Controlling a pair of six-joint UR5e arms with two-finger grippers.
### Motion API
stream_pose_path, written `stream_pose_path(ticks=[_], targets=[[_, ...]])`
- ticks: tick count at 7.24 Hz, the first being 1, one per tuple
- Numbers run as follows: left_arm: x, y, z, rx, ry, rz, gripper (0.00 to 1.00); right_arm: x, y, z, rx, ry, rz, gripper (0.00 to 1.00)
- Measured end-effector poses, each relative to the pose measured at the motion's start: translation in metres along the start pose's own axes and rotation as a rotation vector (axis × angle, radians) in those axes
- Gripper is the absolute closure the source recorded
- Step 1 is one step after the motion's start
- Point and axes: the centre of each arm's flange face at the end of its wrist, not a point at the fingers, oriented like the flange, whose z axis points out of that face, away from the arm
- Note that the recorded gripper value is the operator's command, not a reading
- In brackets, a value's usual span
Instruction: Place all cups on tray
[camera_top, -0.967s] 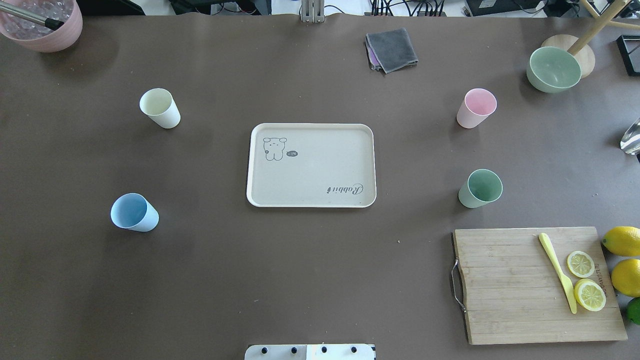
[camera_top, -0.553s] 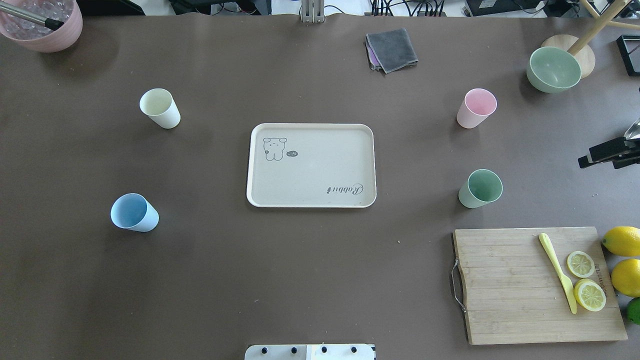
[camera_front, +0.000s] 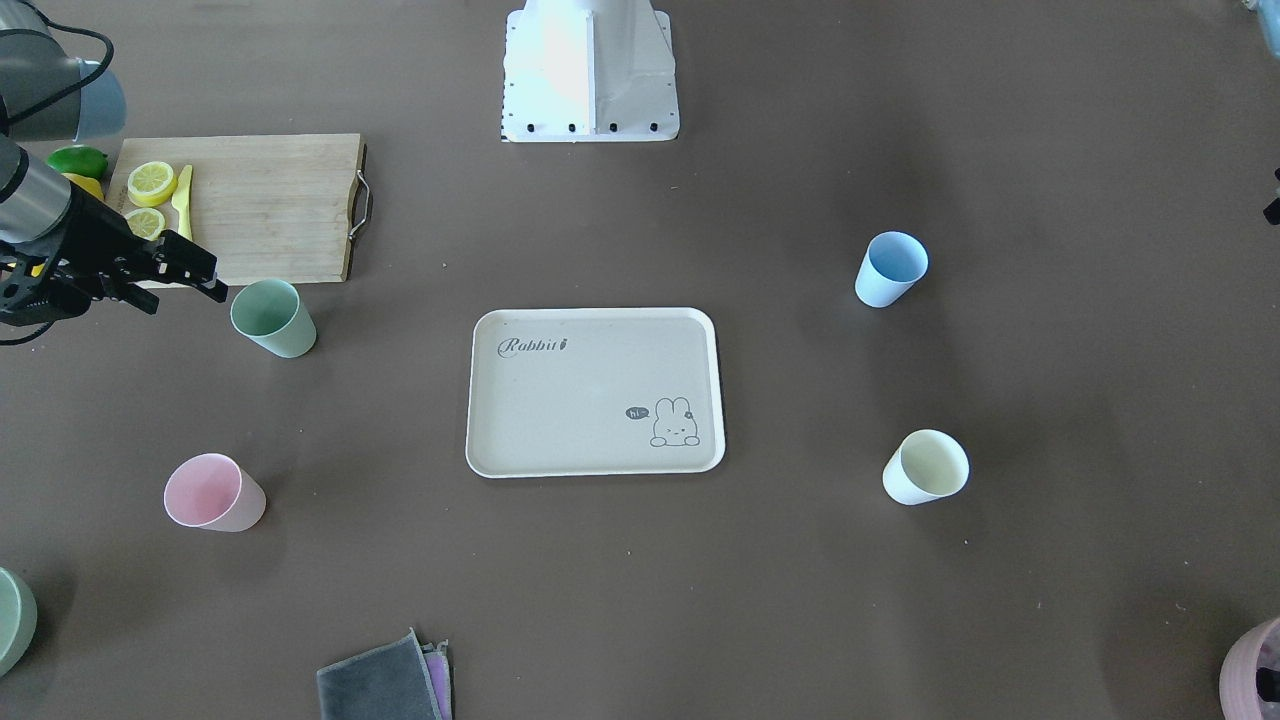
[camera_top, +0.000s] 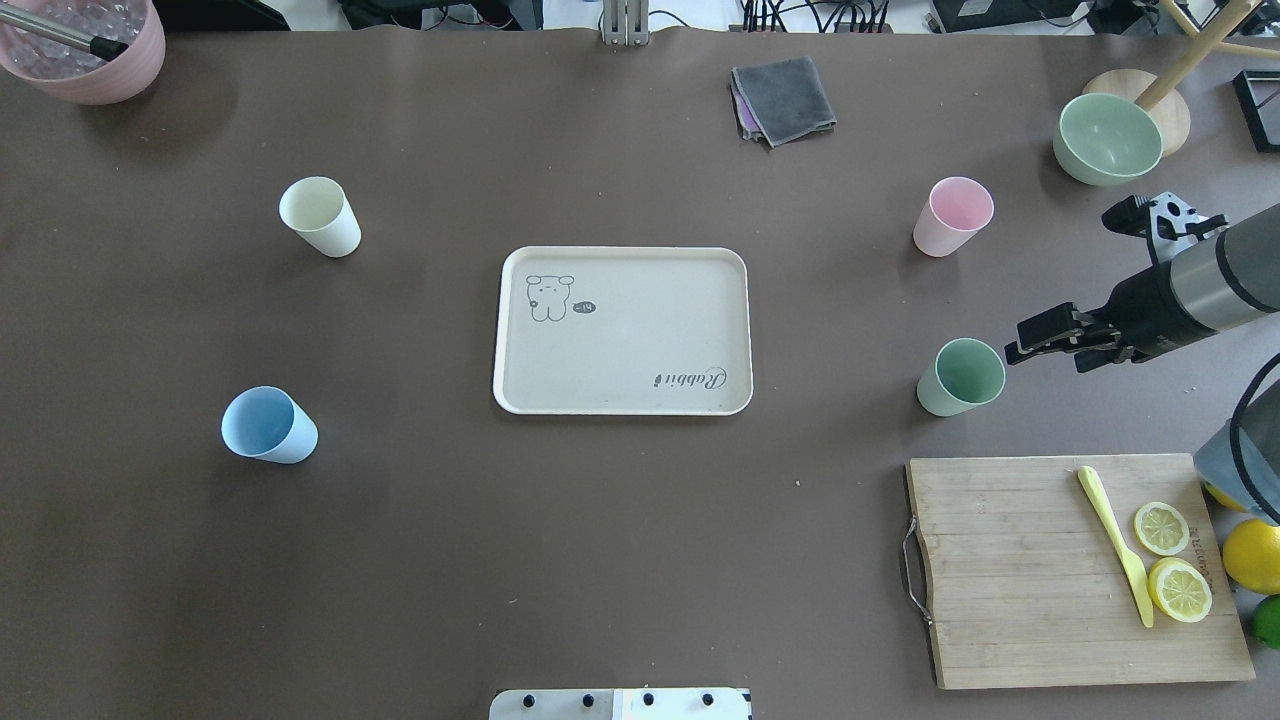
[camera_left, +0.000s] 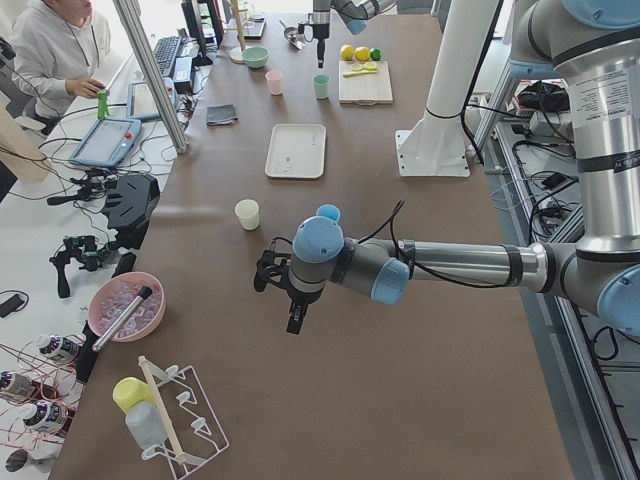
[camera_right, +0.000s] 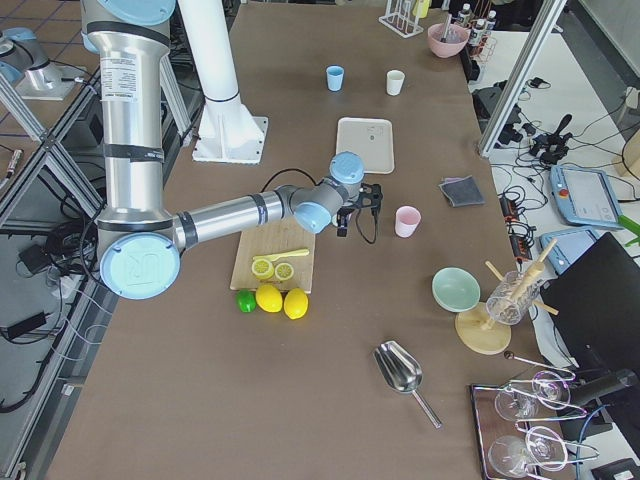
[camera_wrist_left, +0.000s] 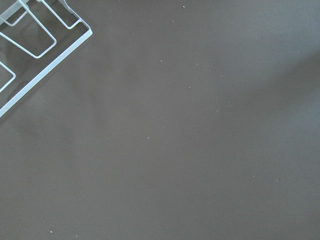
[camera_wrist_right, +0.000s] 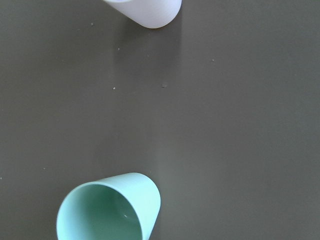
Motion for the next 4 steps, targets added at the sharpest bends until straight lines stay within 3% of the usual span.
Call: stream_pose_path(ticks=[1,2,3,4], targets=[[0.0,0.0,0.0,0.0,0.0,0.0,0.02,-0.009,0.002,0.01,0.0,0.008,-0.001,0.02],[0.0,0.0,0.0,0.0,0.0,-0.001,0.02,-0.016,0.005,0.019,-0.006,0.014,-0.006,0.28],[0.001,-0.003,0.0,0.001,0.001,-0.006,0.02,-0.021,0.008,0.027,-0.014,0.017,-0.012,0.69],[0.006,-0.009,0.001,0.001,0.004,-0.018,0.02,-0.024,0.01,0.03,-0.019,0.018,-0.015,0.92]])
